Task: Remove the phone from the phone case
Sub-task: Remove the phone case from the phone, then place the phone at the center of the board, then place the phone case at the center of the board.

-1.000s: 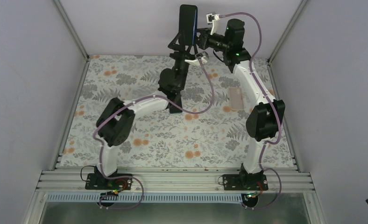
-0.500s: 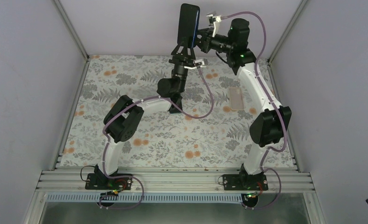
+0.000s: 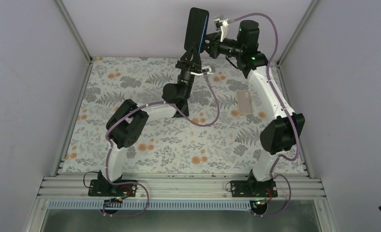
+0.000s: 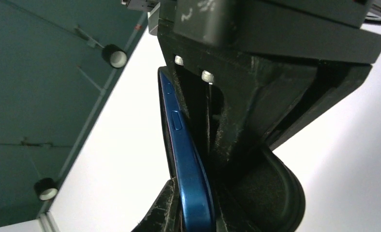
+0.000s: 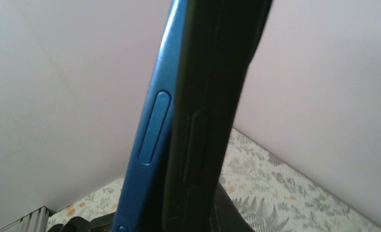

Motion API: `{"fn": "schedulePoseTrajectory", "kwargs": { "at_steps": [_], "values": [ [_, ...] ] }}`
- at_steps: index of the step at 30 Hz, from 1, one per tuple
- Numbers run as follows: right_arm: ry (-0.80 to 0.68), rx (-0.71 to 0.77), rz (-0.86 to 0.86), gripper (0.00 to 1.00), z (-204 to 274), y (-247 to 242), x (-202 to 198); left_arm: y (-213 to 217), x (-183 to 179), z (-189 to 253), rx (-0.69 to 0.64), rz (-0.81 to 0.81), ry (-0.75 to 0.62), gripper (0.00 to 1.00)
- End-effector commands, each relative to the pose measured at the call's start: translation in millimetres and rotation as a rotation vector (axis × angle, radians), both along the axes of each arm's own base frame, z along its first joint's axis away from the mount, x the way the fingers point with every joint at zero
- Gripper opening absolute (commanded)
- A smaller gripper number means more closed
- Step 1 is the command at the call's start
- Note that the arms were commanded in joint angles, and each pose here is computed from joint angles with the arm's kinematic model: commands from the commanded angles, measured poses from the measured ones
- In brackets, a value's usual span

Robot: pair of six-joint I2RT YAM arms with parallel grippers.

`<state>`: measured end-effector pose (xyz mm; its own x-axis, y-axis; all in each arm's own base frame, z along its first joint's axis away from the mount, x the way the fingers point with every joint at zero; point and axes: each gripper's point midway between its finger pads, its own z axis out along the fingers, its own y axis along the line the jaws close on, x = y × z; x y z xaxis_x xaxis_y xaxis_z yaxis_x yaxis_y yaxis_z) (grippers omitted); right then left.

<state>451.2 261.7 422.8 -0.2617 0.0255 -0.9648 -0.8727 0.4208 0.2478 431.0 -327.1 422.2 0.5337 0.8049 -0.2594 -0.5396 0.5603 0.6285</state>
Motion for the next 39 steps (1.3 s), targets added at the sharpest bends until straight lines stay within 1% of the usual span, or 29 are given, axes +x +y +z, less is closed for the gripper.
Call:
{"fn": "schedulePoseTrajectory", "kwargs": {
  "at_steps": [1, 4, 6, 9, 11, 13, 17, 18, 19, 20, 21, 23, 25, 27, 29, 32, 34, 39],
  "values": [
    [0.091, -0.277, -0.070, 0.03, -81, -29, 13, 97, -23, 69, -0.173, 0.193, -0.038, 0.05],
    [0.051, -0.447, -0.263, 0.03, -105, -62, 50, 93, -37, 71, -0.131, 0.126, 0.056, 0.05],
    [0.024, -0.537, -0.348, 0.03, -115, -81, 67, 87, -45, 71, -0.084, 0.079, 0.149, 0.05],
    [-0.022, -0.657, -0.434, 0.03, -120, -100, 86, 85, -58, 79, -0.048, 0.031, 0.292, 0.05],
    [-0.027, -0.756, -0.448, 0.03, -132, -110, 95, 94, -66, 83, -0.004, 0.034, 0.389, 0.05],
    [-0.003, -0.820, -0.449, 0.03, -144, -123, 99, 111, -73, 82, 0.059, 0.089, 0.428, 0.05],
    [0.039, -0.791, -0.365, 0.03, -152, -126, 87, 152, -90, 74, 0.191, 0.246, 0.391, 0.05],
    [0.054, -0.774, -0.333, 0.03, -154, -123, 81, 157, -91, 66, 0.230, 0.270, 0.416, 0.09],
    [0.067, -0.755, -0.301, 0.03, -156, -118, 74, 162, -88, 51, 0.271, 0.293, 0.471, 0.13],
    [0.089, -0.734, -0.275, 0.03, -158, -114, 67, 169, -84, 37, 0.298, 0.315, 0.530, 0.15],
    [0.113, -0.718, -0.249, 0.03, -160, -111, 59, 180, -80, 21, 0.311, 0.352, 0.598, 0.15],
    [0.168, -0.687, -0.199, 0.03, -170, -105, 45, 203, -73, -11, 0.297, 0.422, 0.711, 0.14],
    [0.219, -0.665, -0.148, 0.03, -183, -100, 28, 227, -68, -42, 0.297, 0.475, 0.795, 0.13],
    [0.260, -0.640, -0.116, 0.03, -191, -97, 13, 246, -68, -69, 0.302, 0.517, 0.833, 0.04],
    [0.308, -0.598, -0.066, 0.03, -199, -91, -6, 258, -69, -101, 0.330, 0.550, 0.869, 0.02],
    [0.420, -0.553, 0.031, 0.03, -224, -82, -33, 265, -70, -147, 0.328, 0.548, 0.926, 0.02],
    [0.486, -0.537, 0.080, 0.03, -246, -79, -49, 261, -70, -182, 0.297, 0.495, 0.992, 0.02],
    [0.572, -0.529, 0.104, 0.03, -290, -80, -68, 257, -63, -253, 0.226, 0.473, 1.149, 0.02]
  ]
}}
